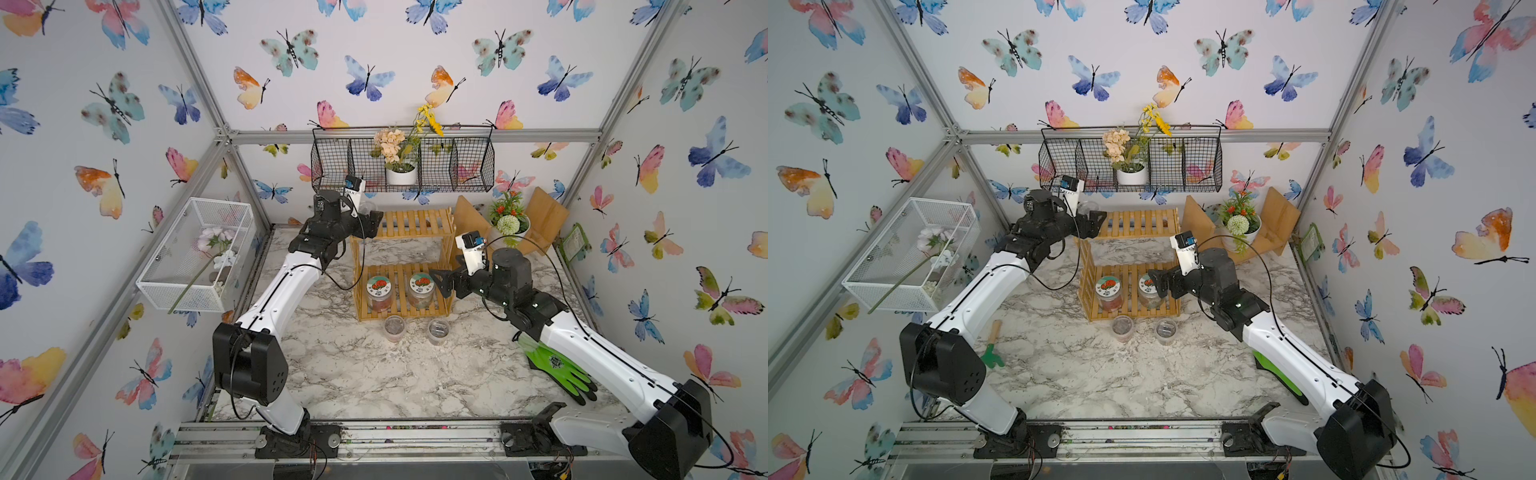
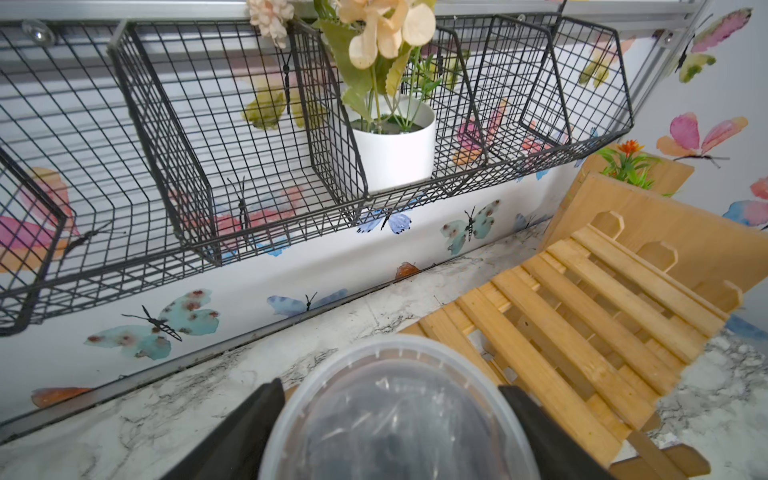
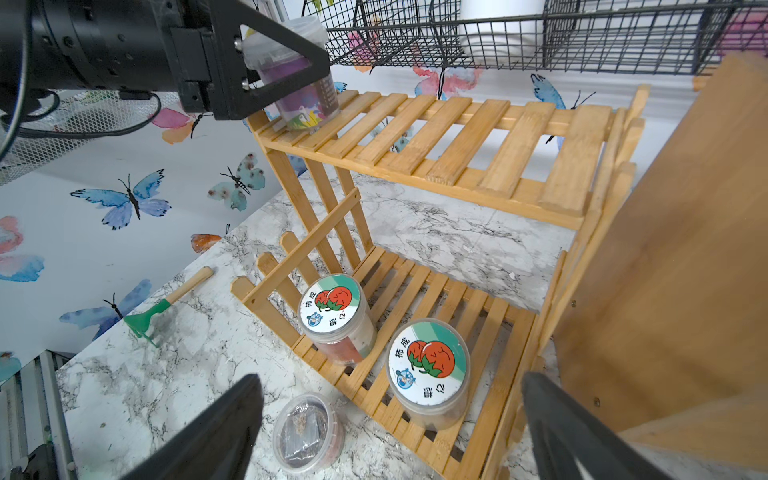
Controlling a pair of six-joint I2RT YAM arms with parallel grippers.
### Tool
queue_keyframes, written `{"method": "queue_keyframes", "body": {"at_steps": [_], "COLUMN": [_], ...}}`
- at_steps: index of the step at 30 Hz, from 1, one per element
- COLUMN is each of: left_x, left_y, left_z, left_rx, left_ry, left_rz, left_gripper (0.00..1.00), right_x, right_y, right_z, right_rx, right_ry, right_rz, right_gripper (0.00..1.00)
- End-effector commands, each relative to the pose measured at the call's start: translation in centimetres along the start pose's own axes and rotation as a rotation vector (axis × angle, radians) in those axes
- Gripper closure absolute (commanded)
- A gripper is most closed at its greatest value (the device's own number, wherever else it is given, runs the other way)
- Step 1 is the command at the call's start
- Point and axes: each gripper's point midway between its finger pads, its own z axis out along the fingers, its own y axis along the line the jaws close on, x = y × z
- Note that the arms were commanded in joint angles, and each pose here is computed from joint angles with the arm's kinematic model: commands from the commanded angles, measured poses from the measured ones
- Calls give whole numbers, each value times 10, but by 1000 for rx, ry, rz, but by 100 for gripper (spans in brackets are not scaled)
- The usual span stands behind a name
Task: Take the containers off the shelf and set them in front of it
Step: 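Pick up a container from the shelf.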
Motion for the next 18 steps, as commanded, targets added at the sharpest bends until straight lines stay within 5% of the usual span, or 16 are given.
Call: {"method": "queue_keyframes", "body": {"at_steps": [1, 18], "left_x": [-11, -28], "left_y": [3, -3], "left_z": [-2, -13], "left_rx": [-8, 11], "left_ry": [-33, -72], "left_rz": [6, 0], "left_gripper": [24, 35], "right_x": [-9, -8], "right_y": [3, -1], "right_z": [-1, -5], "right_rx": [-22, -19], "right_ry": [-9, -14], "right_rz": [-12, -5], "right_gripper": [0, 0]}}
